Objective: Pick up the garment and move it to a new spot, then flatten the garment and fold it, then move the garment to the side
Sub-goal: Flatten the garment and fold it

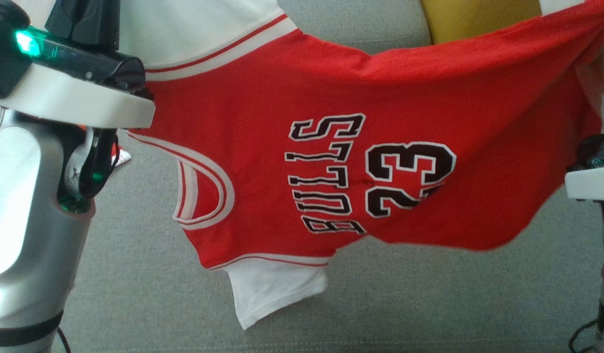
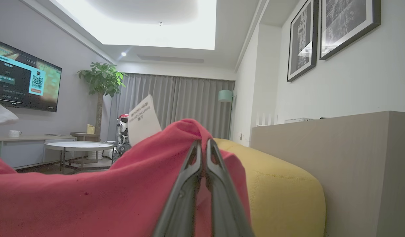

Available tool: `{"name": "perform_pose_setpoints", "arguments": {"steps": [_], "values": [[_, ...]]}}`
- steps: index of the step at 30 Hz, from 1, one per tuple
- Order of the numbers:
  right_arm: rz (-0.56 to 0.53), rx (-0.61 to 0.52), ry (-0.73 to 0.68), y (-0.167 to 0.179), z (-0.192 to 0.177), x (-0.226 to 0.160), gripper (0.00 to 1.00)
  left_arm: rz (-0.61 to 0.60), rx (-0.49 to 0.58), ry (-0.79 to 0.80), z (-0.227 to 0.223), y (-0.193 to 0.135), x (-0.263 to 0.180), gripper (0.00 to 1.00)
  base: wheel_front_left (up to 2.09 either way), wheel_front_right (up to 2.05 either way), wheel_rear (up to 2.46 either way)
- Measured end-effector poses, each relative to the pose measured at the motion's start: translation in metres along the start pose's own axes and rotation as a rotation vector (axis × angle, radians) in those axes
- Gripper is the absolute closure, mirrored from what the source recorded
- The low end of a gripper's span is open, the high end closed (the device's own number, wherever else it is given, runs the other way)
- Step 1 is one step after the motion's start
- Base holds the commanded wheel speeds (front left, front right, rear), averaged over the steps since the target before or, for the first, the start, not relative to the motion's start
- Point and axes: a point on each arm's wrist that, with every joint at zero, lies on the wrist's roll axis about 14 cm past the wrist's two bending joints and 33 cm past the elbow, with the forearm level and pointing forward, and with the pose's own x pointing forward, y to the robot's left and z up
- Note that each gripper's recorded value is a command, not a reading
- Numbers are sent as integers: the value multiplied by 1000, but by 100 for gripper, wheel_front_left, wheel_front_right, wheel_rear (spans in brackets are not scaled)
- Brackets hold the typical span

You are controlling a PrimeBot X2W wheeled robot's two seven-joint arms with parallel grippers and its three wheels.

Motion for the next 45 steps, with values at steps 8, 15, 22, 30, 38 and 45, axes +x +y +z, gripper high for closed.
{"name": "perform_pose_setpoints", "arguments": {"steps": [8, 15, 22, 30, 38, 45], "values": [[4, 63, 53, 1, -17, 4, 100, -8, -1, 26, -6, -1, 5, 100, 0, 0, 0], [15, 146, 79, -1, -38, 44, 100, -29, -29, 46, -25, 1, 39, 100, 0, 0, 0], [43, 221, 40, 3, -48, 121, 100, -25, -36, 56, -57, 17, 97, 100, 0, 0, 0], [2, 286, -21, -4, -59, 181, 100, 44, -64, 47, -86, 38, 148, 100, 0, 0, 0], [-26, 295, 196, 6, -155, 193, 100, 71, -128, 296, -187, 32, 136, 100, 0, 0, 0], [-10, 303, 467, 28, -260, 166, 100, 129, -219, 571, -296, 29, 74, 100, 0, 0, 0]]}}
